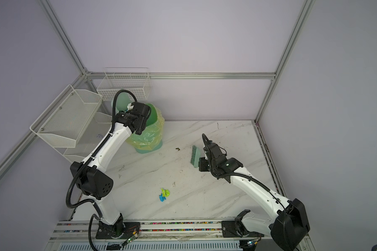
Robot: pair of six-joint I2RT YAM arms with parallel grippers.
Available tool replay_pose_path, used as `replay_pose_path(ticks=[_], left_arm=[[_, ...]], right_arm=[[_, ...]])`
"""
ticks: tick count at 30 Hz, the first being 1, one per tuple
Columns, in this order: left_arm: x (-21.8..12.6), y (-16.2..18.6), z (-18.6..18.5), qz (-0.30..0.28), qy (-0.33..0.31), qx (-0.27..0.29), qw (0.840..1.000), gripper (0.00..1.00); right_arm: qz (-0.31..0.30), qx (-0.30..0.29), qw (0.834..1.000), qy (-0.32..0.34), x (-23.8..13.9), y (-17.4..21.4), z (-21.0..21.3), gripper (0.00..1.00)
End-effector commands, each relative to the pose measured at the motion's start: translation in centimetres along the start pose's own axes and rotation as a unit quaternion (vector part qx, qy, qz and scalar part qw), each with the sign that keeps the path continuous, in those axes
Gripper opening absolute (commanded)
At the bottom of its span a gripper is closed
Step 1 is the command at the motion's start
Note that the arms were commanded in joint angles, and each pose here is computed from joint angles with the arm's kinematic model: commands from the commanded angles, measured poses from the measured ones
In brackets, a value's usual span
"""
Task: Sweep away the paper scraps from the table
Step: 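Tilt the dustpan into the green bin with the left gripper to empty it, then move the brush toward the scrap cluster nearer the robot with the right gripper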
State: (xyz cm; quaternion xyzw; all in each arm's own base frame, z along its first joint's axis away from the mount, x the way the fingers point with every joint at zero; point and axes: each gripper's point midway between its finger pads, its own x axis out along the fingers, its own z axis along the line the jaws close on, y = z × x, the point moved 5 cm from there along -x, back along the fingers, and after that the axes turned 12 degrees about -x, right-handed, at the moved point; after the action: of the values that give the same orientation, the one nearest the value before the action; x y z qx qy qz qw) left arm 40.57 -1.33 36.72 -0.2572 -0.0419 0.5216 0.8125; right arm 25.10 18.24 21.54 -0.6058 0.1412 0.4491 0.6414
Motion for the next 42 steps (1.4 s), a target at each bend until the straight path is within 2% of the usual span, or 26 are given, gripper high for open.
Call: replay_pose_path(ticks=[1, 14, 24, 27, 30, 33, 38, 42], left_arm=[[-0.1, -0.8, 0.7, -0.008, -0.056, -0.002, 0.998, 0.0], [-0.5, 0.0, 0.9, -0.037, -0.073, 0.022, 0.996, 0.0], [-2.5, 0.2, 3.3, -0.066, -0.055, -0.05, 0.995, 0.0], [-3.6, 0.5, 2.8, -0.083, -0.015, -0.063, 0.994, 0.0], [-4.6, 0.8, 2.1, -0.09, 0.068, -0.092, 0.989, 0.0], [-5.6, 1.2, 2.0, -0.075, 0.176, -0.13, 0.973, 0.0], [-6.7, 1.4, 1.9, -0.063, 0.252, -0.146, 0.954, 0.0], [-7.8, 2.5, 2.0, -0.051, 0.313, -0.156, 0.936, 0.0]], right_arm=[[-0.031, 0.004, 0.999, -0.019, -0.5, -0.6, 0.3, 0.0], [-0.032, 0.005, 0.999, -0.041, -0.6, -0.1, 0.7, 0.0], [-0.015, -0.005, 0.996, -0.091, -0.5, -0.1, 2.0, 0.0], [-0.012, -0.005, 0.995, -0.095, -0.3, -0.3, 2.2, 0.0], [-0.015, -0.002, 0.995, -0.101, -0.2, -0.8, 2.5, 0.0], [-0.017, 0.001, 0.993, -0.113, -0.3, -1.3, 2.9, 0.0], [-0.007, -0.007, 0.99, -0.14, -0.5, -1.7, 3.9, 0.0], [0.011, -0.023, 0.981, -0.193, -0.7, -1.7, 5.5, 0.0]])
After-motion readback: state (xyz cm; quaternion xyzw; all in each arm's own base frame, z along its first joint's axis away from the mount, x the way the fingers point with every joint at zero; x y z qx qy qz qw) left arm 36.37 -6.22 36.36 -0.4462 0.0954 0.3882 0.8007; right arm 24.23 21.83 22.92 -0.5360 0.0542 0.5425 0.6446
